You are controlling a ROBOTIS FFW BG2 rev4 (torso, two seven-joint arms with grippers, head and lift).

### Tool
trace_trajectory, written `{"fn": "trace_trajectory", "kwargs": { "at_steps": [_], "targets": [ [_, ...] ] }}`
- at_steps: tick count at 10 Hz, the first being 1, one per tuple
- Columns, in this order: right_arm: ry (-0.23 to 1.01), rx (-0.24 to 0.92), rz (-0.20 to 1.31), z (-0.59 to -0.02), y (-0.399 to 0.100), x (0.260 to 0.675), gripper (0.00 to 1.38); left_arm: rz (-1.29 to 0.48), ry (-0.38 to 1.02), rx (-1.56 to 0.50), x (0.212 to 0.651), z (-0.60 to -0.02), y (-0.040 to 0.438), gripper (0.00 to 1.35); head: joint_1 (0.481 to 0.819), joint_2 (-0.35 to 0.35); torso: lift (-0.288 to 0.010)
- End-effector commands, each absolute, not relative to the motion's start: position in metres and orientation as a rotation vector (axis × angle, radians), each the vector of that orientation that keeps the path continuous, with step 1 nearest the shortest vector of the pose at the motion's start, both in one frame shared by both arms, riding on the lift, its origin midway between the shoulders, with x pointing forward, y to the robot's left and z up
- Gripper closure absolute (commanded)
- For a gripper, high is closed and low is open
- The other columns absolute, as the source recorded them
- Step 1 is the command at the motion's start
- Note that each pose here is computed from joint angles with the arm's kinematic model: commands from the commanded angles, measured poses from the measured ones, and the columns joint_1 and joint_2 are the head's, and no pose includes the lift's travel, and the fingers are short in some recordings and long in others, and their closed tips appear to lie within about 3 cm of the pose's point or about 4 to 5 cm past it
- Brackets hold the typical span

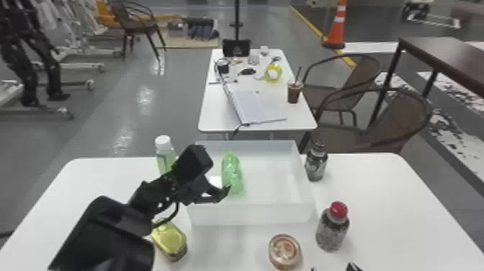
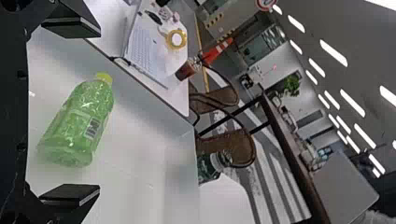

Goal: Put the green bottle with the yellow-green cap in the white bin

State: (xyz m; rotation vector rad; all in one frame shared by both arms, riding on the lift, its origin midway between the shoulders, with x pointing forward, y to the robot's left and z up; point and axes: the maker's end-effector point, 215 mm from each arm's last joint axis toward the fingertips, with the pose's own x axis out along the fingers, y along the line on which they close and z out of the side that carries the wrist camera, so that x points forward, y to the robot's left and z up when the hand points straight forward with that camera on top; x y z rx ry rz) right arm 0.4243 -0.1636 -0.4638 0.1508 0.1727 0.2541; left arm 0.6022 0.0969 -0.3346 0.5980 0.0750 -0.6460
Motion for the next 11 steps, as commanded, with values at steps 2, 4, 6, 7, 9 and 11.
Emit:
{"fn": "trace_trajectory", "kwargs": {
  "at_steps": [2, 4, 6, 7, 9, 11],
  "targets": [
    [0.173, 0.148, 0.255, -0.464, -0.164, 0.424, 0.34, -0.483, 0.069, 0.298, 0.566, -0.355, 0.169, 0.13, 0.549, 0.000, -0.100],
    [0.174, 0.144, 0.257, -0.464, -0.165, 0.423, 0.34, -0.343, 0.034, 0.164, 0.530, -0.373, 0.224, 0.13, 0.549, 0.000, -0.100],
    [0.173, 0.140, 0.259, -0.462, -0.165, 0.423, 0.34, -0.244, -0.003, 0.135, 0.495, -0.380, 0.272, 0.13, 0.549, 0.000, -0.100],
    [0.174, 0.140, 0.259, -0.463, -0.165, 0.423, 0.34, -0.183, -0.007, 0.077, 0.475, -0.388, 0.293, 0.13, 0.549, 0.000, -0.100],
    [0.179, 0.140, 0.257, -0.464, -0.166, 0.420, 0.34, -0.087, -0.007, 0.017, 0.440, -0.404, 0.311, 0.13, 0.549, 0.000, -0.100],
    [0.183, 0.141, 0.256, -0.466, -0.166, 0.418, 0.34, -0.016, 0.029, -0.031, 0.411, -0.426, 0.321, 0.13, 0.549, 0.000, -0.100]
  ]
}}
